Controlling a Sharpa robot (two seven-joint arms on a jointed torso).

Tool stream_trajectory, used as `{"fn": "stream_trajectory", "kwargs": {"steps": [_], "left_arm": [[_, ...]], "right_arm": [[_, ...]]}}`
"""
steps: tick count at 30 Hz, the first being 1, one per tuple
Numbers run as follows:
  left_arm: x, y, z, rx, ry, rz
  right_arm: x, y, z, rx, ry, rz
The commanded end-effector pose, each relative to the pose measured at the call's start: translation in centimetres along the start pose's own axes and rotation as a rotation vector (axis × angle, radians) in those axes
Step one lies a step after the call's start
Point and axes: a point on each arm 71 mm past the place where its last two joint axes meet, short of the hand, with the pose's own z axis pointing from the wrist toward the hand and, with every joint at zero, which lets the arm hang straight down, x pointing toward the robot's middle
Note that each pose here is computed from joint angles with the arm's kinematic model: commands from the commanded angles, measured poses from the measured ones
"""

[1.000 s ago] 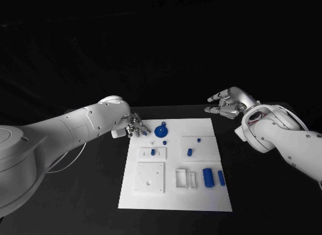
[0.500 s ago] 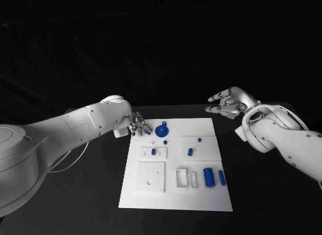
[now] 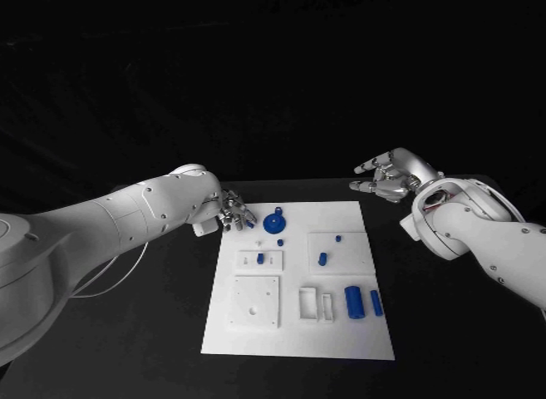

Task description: Assemble the parts on the task board

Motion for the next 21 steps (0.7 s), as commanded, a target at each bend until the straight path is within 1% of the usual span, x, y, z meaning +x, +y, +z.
{"fn": "stream_trajectory", "kwargs": {"steps": [1,2,3,6,10,16,19,21], "left_arm": [[-0.1,-0.01,-0.36,0.003,-0.039,-0.07],[-0.1,0.07,-0.6,0.003,-0.047,-0.079],[-0.1,0.07,-0.6,0.003,-0.047,-0.079],[-0.02,0.29,-1.55,0.007,-0.072,-0.102],[0.35,0.58,-2.84,0.013,-0.097,-0.118],[1.47,1.11,-4.95,0.025,-0.135,-0.128],[1.95,1.28,-5.64,0.025,-0.154,-0.133],[2.44,1.45,-6.04,0.02,-0.166,-0.129]], "right_arm": [[0.0,0.0,0.0,-0.007,0.004,0.001],[0.0,0.0,0.0,-0.006,0.004,0.001],[0.0,0.0,0.0,-0.006,0.004,0.001],[-0.2,-0.2,-0.1,-0.002,0.003,0.001],[-0.3,-0.4,-0.1,0.002,0.002,0.0],[-0.4,-0.7,-0.2,0.009,0.001,-0.002],[-0.5,-0.8,-0.2,0.011,0.001,-0.002],[-0.5,-0.8,-0.2,0.012,0.001,-0.001]]}}
